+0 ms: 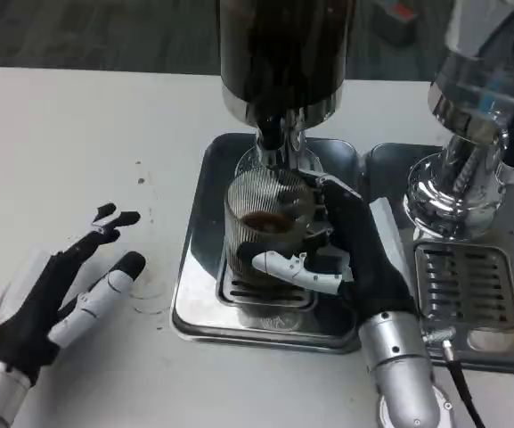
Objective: Grasp the cup under the faucet to collect the drink, then remove the cup.
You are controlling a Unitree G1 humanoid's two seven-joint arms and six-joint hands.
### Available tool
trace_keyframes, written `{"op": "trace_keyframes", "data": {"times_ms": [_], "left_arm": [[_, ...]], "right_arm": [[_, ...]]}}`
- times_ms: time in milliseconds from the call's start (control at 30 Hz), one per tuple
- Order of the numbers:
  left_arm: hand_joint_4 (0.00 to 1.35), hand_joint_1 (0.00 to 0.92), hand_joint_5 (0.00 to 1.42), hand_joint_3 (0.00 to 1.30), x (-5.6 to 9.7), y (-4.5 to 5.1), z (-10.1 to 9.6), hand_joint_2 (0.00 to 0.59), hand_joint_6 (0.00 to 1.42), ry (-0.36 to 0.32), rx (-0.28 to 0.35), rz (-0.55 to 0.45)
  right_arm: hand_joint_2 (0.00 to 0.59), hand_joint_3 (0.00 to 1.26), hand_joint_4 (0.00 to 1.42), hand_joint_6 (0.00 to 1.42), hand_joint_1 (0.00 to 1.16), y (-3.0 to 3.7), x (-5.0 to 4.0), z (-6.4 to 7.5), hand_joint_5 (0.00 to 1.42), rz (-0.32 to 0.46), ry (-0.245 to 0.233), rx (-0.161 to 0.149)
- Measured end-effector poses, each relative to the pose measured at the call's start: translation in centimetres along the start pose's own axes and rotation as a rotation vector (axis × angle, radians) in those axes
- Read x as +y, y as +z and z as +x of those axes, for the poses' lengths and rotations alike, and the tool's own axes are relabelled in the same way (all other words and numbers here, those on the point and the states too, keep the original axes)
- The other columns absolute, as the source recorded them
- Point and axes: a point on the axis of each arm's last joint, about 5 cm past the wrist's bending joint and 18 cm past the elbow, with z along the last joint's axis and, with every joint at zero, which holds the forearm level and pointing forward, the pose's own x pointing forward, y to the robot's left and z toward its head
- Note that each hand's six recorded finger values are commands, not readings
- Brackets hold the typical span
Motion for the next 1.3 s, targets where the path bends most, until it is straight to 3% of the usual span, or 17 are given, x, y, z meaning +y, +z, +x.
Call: {"op": "trace_keyframes", "data": {"times_ms": [233, 433, 900, 1200, 1300], "left_arm": [[0.0, 0.0, 0.14, 0.21, 0.0, 0.0, 0.0, 0.158, 0.0, 0.0, -0.002, 0.0], [0.0, 0.0, 0.14, 0.21, 0.0, 0.05, 0.0, 0.149, 0.0, 0.004, -0.016, 0.001], [0.0, 0.0, 0.14, 0.21, -0.1, 0.03, -0.1, 0.123, 0.0, 0.012, -0.038, 0.035], [0.0, 0.0, 0.13, 0.19, 1.0, 0.04, -0.7, 0.116, 0.0, -0.008, -0.052, 0.146], [0.0, 0.0, 0.12, 0.19, 1.7, 0.27, -1.1, 0.116, 0.0, -0.023, -0.075, 0.238]], "right_arm": [[0.213, 0.42, 0.56, 0.81, 0.94, 0.04, -0.36, -0.5, 0.65, -0.028, 0.02, 0.021], [0.217, 0.41, 0.56, 0.81, 0.93, 0.31, -0.87, -0.8, 0.65, -0.042, 0.027, 0.014], [0.218, 0.41, 0.56, 0.81, 0.94, 0.26, -1.82, -2.2, 0.65, -0.063, 0.03, 0.014], [0.219, 0.42, 0.56, 0.81, 0.95, 0.24, -2.03, -2.8, 0.65, -0.06, 0.036, 0.018], [0.221, 0.42, 0.56, 0.81, 0.95, 0.52, -2.18, -3.0, 0.65, -0.057, 0.034, 0.004]]}}
